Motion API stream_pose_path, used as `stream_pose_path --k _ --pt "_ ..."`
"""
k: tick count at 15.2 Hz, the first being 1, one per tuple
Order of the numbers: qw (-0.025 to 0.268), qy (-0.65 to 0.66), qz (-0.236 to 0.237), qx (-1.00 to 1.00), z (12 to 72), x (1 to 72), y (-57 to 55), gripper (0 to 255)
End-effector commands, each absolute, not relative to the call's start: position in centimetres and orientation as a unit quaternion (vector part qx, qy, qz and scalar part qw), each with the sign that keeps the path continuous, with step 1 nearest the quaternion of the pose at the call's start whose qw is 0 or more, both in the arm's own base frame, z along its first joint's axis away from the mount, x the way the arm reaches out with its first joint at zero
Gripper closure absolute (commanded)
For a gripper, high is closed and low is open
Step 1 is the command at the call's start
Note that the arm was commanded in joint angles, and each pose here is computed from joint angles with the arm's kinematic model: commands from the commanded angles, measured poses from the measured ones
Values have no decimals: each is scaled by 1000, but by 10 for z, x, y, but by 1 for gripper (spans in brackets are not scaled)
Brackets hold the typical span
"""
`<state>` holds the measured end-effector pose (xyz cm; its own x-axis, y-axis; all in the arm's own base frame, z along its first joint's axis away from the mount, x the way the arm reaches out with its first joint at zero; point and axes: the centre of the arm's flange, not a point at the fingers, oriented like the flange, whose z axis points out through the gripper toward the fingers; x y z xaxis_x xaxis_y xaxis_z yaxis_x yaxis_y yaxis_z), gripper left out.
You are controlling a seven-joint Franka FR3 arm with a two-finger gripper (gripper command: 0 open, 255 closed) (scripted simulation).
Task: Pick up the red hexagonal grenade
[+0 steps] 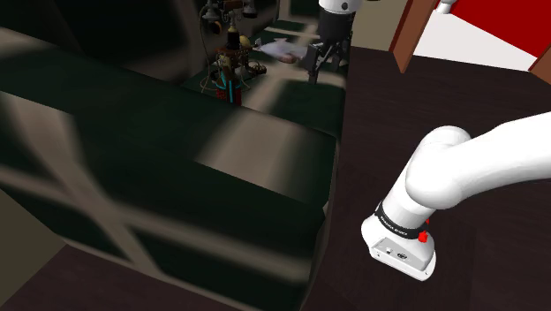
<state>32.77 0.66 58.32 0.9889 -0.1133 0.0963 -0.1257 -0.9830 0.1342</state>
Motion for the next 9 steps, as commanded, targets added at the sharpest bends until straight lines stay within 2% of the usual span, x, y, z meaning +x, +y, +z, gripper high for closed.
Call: stream_pose_path --k 1,9 --pt "70 -60 44 995 583 328 7 0" --pt "52 -56 46 996 575 420 50 0"
